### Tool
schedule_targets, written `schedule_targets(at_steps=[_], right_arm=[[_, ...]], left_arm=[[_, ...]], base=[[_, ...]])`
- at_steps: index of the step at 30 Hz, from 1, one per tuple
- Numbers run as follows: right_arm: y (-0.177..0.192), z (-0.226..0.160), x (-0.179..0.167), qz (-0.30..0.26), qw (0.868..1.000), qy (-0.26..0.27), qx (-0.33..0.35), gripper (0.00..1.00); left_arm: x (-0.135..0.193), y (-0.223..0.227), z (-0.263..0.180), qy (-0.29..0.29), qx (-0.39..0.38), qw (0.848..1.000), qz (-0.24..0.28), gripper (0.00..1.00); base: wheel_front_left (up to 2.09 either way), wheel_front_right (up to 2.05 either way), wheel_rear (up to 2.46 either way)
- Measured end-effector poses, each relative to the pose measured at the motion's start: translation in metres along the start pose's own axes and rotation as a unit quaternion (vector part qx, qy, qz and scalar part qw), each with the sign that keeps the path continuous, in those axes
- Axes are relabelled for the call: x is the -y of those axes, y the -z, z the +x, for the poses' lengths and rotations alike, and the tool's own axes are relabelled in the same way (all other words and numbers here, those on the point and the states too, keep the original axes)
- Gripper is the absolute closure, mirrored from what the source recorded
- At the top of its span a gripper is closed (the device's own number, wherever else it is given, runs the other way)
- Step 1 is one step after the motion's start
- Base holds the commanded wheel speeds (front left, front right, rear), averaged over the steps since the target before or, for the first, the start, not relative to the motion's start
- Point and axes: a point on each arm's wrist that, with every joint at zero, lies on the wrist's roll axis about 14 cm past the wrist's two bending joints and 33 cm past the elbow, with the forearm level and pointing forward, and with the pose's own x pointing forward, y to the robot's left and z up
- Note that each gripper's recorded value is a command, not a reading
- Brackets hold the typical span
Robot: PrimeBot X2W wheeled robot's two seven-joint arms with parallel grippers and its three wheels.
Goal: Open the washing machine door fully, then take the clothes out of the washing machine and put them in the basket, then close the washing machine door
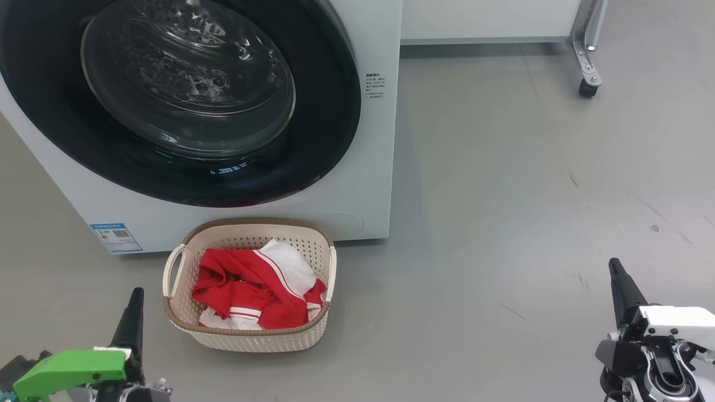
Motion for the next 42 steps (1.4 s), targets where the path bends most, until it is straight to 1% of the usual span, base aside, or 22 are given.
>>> schedule_targets(at_steps=[42], right_arm=[[-0.0006, 0.0, 0.0002, 0.001, 1.0, 0.0, 0.001, 1.0]], left_arm=[[-0.0008, -0.0013, 0.0006, -0.002, 0.001, 1.0, -0.001, 1.0]], base=[[0.0, 0.0, 0.0]])
